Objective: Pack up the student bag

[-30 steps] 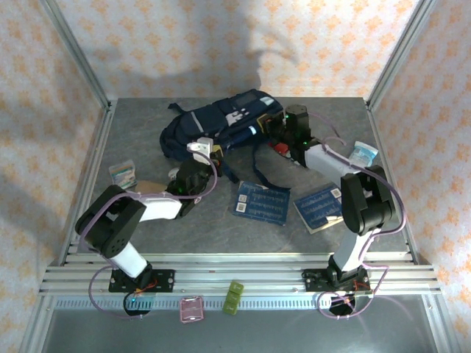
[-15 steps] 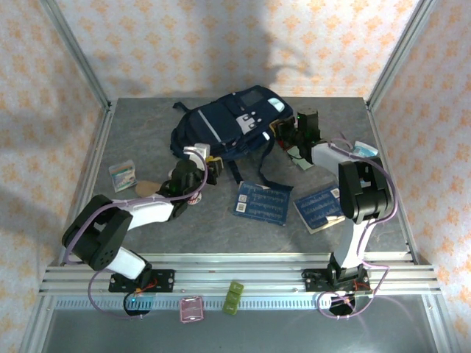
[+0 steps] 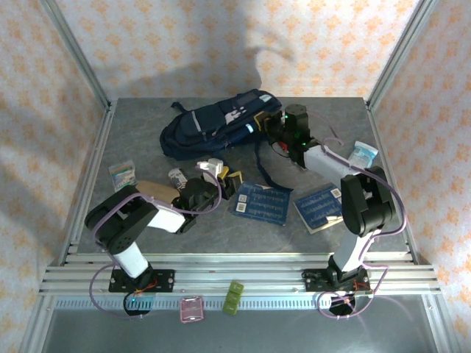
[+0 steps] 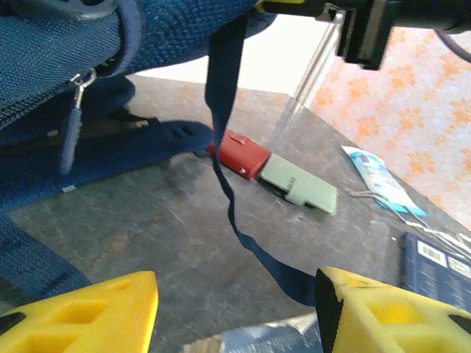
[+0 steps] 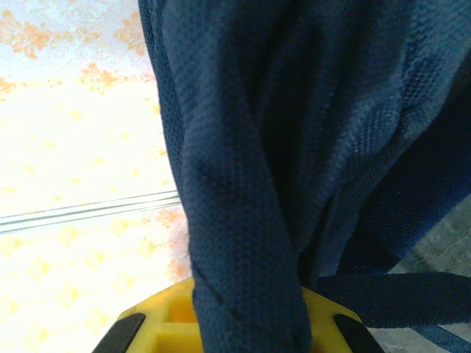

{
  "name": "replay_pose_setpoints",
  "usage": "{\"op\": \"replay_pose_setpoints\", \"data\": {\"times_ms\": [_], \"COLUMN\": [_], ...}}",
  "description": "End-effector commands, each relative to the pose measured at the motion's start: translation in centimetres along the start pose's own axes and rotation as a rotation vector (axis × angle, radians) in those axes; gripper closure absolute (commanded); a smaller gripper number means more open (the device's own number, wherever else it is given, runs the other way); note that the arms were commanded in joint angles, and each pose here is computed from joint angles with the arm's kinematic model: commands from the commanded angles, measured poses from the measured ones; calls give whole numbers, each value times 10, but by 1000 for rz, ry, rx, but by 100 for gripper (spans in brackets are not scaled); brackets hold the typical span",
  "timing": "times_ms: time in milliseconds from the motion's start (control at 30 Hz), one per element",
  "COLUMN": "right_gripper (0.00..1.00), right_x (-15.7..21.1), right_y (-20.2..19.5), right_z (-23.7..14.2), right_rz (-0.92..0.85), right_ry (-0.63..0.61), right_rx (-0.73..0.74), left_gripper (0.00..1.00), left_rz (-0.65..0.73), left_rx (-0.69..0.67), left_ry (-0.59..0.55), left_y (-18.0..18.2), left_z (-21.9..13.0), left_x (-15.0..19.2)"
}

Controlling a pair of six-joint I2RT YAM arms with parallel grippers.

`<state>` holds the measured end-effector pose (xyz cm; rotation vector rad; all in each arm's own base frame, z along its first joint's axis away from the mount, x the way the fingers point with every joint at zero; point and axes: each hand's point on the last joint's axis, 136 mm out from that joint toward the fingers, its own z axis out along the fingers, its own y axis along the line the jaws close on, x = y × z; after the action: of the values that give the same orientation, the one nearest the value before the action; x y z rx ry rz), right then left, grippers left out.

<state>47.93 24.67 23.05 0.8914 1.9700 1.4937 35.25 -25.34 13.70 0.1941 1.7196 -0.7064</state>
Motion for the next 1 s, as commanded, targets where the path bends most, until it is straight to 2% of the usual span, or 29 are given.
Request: {"op": "replay_pose_setpoints", "data": {"times_ms": [0,400,567,633,733,767,800,833,967], "right_gripper": [100,100,100,100,100,100,100,100,100], "right_x": [18,43,48,50,50,51,51,51,49], "right_y": [78,81,76,75,73,73,72,72,71], "right_z": [-17,-14,-12,-12,-12,-12,-12,-12,-12], "right_rz": [-53,-52,-44,-41,-41,-40,-41,-42,-46], "right_ry": [25,86,103,108,113,114,113,111,105], "right_rx": [-218,-242,-241,-241,-238,-237,-236,-235,-231], "left_gripper": [41,44,47,49,62,72,78,79,98], "left_rz": [30,79,97,105,107,109,103,100,84], "left_rx": [-30,-61,-73,-87,-85,-91,-101,-110,-136], "left_ry": [-214,-342,-365,-343,-343,-341,-338,-334,-328], "left_y": [4,32,38,45,48,50,52,55,60], "left_z": [-2,14,24,30,34,35,36,36,31], "left_x": [-42,-65,-79,-71,-73,-74,-74,-74,-71]}}
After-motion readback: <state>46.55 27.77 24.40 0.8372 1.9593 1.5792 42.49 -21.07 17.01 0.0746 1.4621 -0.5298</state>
